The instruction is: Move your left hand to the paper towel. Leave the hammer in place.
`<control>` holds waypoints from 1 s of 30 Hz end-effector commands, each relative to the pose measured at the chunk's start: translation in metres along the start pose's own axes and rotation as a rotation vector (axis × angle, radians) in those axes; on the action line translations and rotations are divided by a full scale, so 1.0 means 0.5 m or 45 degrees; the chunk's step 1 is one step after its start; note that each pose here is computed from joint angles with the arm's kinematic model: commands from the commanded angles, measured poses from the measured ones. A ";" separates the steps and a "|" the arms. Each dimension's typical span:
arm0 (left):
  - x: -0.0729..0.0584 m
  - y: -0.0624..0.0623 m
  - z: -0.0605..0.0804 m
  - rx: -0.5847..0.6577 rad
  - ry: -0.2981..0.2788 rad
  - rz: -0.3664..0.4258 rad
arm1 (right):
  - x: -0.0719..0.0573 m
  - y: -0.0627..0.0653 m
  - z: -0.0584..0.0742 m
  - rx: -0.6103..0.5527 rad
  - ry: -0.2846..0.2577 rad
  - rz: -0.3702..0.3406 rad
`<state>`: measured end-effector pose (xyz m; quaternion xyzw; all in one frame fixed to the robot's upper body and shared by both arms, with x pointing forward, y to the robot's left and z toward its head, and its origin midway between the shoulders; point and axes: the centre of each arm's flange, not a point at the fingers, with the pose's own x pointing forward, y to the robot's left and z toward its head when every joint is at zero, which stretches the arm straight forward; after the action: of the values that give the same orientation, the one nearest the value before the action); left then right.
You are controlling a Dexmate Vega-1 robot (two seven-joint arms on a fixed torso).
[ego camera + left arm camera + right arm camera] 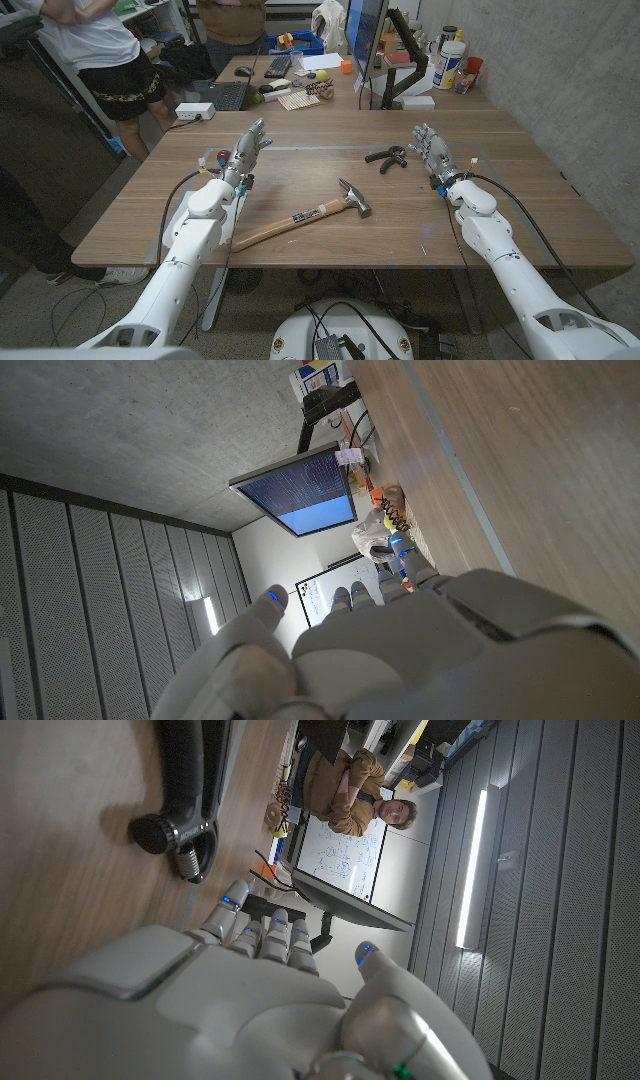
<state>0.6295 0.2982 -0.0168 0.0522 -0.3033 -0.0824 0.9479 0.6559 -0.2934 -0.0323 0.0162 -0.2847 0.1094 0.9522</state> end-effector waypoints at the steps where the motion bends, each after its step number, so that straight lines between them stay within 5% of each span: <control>1: -0.011 0.013 0.014 0.073 -0.007 0.010 | -0.002 0.001 0.002 -0.006 -0.002 0.003; 30: -0.050 0.054 0.067 0.269 -0.060 0.052 | 0.010 0.013 -0.001 -0.011 0.001 0.023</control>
<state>0.6051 0.3206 -0.0058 0.1185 -0.3214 -0.0477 0.9383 0.6574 -0.2886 -0.0316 0.0108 -0.2840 0.1134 0.9520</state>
